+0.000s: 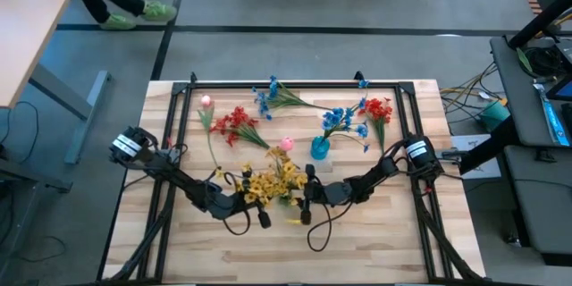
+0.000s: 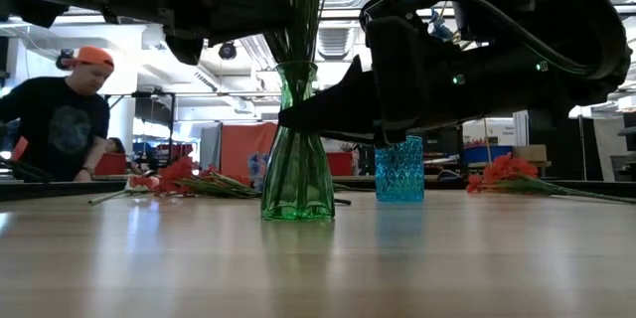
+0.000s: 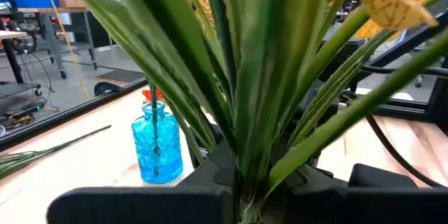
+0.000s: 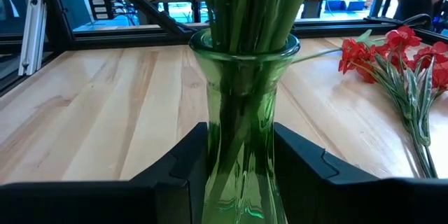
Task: Sort flowers into vase by color
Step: Put the yellow flowers into the green flower vase
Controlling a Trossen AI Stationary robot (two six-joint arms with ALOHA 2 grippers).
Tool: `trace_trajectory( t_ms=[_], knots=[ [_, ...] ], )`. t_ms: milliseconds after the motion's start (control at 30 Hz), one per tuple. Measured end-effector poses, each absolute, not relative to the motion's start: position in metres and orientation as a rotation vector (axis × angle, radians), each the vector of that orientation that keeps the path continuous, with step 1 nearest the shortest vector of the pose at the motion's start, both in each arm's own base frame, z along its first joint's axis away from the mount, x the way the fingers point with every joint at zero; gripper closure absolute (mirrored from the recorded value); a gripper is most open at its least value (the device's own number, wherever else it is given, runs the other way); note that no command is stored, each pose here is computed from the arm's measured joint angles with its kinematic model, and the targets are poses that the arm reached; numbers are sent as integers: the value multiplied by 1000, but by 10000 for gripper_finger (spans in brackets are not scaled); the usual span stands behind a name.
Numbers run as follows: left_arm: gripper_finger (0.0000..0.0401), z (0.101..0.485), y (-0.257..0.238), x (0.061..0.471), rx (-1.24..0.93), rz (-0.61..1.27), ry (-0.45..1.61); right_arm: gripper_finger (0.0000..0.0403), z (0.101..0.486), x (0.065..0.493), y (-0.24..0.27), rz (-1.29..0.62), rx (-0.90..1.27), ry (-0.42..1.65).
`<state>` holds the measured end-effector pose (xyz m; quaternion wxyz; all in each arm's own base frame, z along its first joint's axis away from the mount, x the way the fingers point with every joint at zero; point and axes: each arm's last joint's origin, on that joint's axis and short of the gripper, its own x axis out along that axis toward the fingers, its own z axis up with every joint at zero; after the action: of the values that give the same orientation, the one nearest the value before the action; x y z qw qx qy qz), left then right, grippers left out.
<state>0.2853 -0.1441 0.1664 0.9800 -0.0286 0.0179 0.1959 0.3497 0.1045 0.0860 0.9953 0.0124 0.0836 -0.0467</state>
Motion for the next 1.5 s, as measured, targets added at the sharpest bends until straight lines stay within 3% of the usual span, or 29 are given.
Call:
trace_trajectory(
  t_ms=[433, 800, 967, 1500],
  knots=[
    [378, 159, -146, 286, -43, 391, 56, 279, 86, 350, 104, -94, 23, 169],
    [234, 163, -158, 275, 29, 343, 105, 278, 86, 349, 104, -95, 23, 170],
    [207, 169, -162, 267, 40, 390, 104, 277, 85, 349, 105, -95, 23, 171],
    [186, 171, -157, 255, -55, 434, 183, 140, 88, 346, 112, -72, 22, 173]
  ],
)
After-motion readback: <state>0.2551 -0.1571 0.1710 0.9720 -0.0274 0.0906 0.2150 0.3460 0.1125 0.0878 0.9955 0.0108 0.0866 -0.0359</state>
